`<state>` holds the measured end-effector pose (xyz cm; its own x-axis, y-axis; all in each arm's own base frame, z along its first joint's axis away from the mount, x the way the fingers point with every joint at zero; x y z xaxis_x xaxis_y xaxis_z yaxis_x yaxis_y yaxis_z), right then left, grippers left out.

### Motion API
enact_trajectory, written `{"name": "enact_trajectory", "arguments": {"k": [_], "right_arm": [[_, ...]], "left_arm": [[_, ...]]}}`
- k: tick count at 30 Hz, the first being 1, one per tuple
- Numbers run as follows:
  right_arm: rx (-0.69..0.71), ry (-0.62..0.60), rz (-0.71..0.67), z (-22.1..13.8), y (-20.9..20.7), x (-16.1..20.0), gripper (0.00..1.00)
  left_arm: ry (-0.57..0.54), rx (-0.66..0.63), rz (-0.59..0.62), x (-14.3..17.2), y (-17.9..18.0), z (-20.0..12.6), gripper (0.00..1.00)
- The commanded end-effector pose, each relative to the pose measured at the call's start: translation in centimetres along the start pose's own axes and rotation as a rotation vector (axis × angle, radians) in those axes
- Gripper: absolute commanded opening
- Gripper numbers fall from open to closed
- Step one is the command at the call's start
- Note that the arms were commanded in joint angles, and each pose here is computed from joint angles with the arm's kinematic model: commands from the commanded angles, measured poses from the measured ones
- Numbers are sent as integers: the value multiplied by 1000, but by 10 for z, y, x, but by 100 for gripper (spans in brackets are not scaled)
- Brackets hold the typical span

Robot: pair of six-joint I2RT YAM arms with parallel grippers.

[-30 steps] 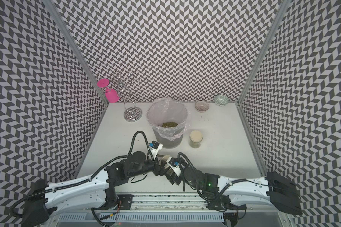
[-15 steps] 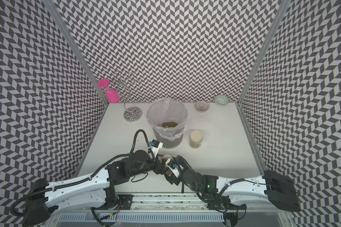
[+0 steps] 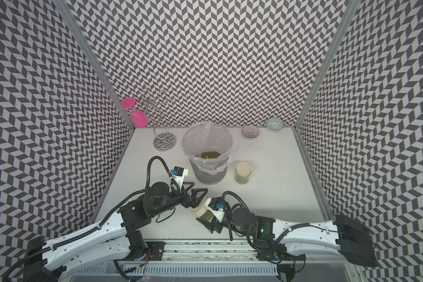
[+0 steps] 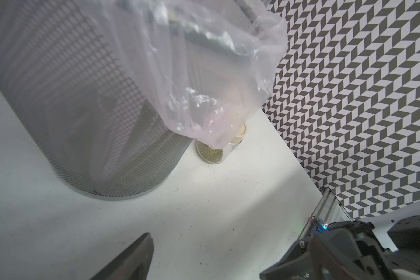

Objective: Empty moldy mung beans from jars
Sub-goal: Unscrew the lid from the jar.

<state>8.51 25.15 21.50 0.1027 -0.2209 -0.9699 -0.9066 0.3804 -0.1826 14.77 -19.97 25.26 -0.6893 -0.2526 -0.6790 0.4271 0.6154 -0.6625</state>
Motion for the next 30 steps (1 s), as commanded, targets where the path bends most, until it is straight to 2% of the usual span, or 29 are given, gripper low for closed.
{"name": "enact_trajectory", "arguments": {"k": [1, 6, 11, 13, 15, 21, 25, 30], "right_arm": [[-47, -225, 68, -10, -12, -46, 49], [-114, -230, 81, -16, -20, -44, 49], [-173, -227, 84, -23, -29, -47, 49], [-197, -241, 92, -27, -33, -51, 49], [-225, -263, 93, -31, -34, -55, 49], [-275, -300, 96, -39, -34, -63, 49], [-302, -304, 96, -40, -33, -65, 49], [-332, -313, 93, -41, -31, -68, 49]], "left_arm": [[-18, 47, 37, -3, 3, -8, 100], [-68, 217, 115, -9, -9, -24, 100], [-103, 523, 218, -12, -29, -42, 100], [-87, 637, 274, -9, -38, -47, 100], [-49, 699, 331, -7, -44, -48, 100], [50, 776, 426, 2, -48, -39, 100], [23, 742, 454, 1, -46, -35, 100], [43, 864, 486, 5, -54, -39, 100]]}}
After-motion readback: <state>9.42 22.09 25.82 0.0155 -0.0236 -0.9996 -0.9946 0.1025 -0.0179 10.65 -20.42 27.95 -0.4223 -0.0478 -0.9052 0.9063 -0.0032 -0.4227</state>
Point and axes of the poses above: each gripper's point midway between its finger pads, its own z axis out along the fingers, its own y axis along the line the jaws close on, x = y × z, the point moved 8 cm from there along -z, back along the fingers, and after that the axes turned 12 degrees about -z, right-handed, at the moved point
